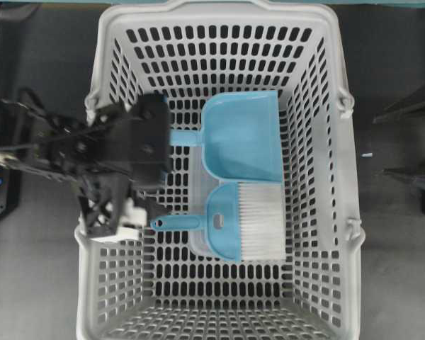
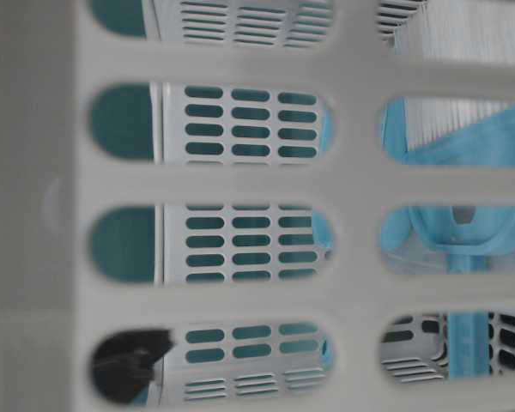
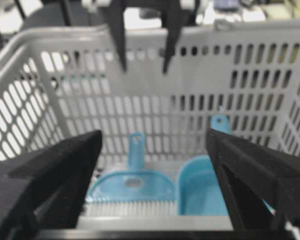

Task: Pick up the hand brush from the shopping basket with the left arm.
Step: 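Move the left gripper over the basket toward the blue hand brush handle, then lower the open left gripper around the blue brush handle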

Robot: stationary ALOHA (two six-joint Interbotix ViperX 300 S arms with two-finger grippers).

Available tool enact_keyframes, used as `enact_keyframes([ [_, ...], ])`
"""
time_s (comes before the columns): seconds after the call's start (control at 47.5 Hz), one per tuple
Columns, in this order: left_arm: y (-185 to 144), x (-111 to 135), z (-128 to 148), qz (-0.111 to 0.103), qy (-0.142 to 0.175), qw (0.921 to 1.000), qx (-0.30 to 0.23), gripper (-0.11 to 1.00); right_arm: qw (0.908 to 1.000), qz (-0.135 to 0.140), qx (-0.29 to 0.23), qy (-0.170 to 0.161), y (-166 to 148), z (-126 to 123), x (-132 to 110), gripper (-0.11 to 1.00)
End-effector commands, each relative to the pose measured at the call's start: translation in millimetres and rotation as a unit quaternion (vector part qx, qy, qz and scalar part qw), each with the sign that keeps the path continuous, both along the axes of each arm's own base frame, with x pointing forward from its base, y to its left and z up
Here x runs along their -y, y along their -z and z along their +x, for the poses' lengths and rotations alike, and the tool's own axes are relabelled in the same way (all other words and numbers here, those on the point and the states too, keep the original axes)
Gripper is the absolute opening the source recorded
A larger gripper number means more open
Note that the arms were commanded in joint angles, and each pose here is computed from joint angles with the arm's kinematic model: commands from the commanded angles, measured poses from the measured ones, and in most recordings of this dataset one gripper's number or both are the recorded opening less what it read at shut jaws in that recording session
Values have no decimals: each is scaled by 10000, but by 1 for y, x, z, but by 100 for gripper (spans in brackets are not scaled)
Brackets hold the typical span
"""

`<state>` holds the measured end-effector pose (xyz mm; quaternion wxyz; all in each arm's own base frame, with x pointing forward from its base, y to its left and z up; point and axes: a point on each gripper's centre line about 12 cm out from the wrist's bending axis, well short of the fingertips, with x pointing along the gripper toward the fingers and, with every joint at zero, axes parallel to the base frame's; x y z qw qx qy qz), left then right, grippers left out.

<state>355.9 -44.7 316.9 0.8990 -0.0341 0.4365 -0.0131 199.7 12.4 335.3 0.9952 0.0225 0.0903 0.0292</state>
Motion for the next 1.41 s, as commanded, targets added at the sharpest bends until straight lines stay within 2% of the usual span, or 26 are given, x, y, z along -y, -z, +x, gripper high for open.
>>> enact_keyframes([
  [0.0, 0, 7, 8, -17, 35, 10000, -8, 84, 10000, 20, 83, -21, -5, 2, -1, 79],
  [0.084, 12, 9, 14, -1, 46, 9998, -176, 91, 10000, 27, 67, -28, -2, 2, -1, 79],
  [0.505, 85, 27, 32, 70, 84, 9936, -1121, 89, 10000, 27, -56, -34, 8, 2, -2, 79],
  [0.926, 140, 29, 39, 205, 95, 9837, -1783, 89, 9999, 46, -103, -44, 17, 1, -2, 79],
  [1.073, 150, 27, 38, 226, 86, 9817, -1887, 89, 9999, 54, -96, -58, 20, 1, -3, 79],
  [1.389, 159, 20, 40, 201, 20, 9830, -1823, 89, 9999, 62, -89, -118, 24, 0, -5, 79],
])
